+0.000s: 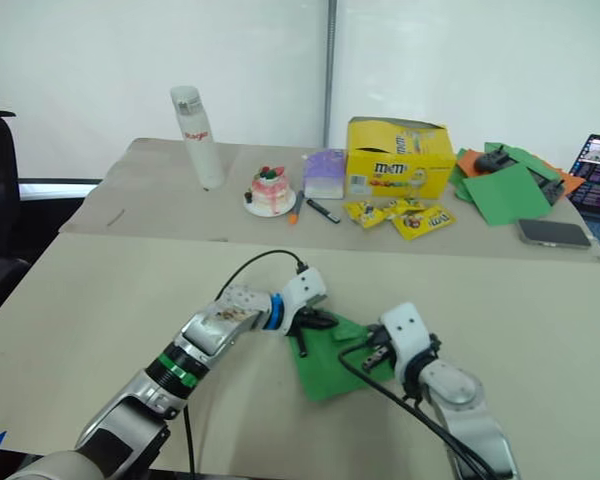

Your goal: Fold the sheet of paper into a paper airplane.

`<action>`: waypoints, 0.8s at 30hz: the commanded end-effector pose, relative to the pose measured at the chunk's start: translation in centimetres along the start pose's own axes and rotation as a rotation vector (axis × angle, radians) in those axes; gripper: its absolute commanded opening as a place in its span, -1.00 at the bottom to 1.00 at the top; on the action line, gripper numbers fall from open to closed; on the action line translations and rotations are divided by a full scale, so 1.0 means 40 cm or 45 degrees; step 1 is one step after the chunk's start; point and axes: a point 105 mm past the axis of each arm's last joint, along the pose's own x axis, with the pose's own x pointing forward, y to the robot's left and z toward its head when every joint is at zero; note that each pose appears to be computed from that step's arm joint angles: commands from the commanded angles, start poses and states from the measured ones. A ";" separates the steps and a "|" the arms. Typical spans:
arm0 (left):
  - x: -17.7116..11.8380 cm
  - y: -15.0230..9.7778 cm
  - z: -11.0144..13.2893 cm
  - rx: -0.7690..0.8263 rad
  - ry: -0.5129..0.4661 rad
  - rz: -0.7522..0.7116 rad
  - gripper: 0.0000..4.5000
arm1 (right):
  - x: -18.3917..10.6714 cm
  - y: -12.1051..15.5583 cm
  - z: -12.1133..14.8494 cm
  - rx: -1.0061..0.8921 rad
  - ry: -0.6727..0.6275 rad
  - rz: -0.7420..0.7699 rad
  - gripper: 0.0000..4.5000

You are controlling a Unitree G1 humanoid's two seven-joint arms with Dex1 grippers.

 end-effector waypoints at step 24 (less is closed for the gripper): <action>-0.074 0.127 -0.077 -0.154 0.049 0.250 -1.00 | 0.048 0.100 0.037 -0.095 -0.023 0.139 -0.99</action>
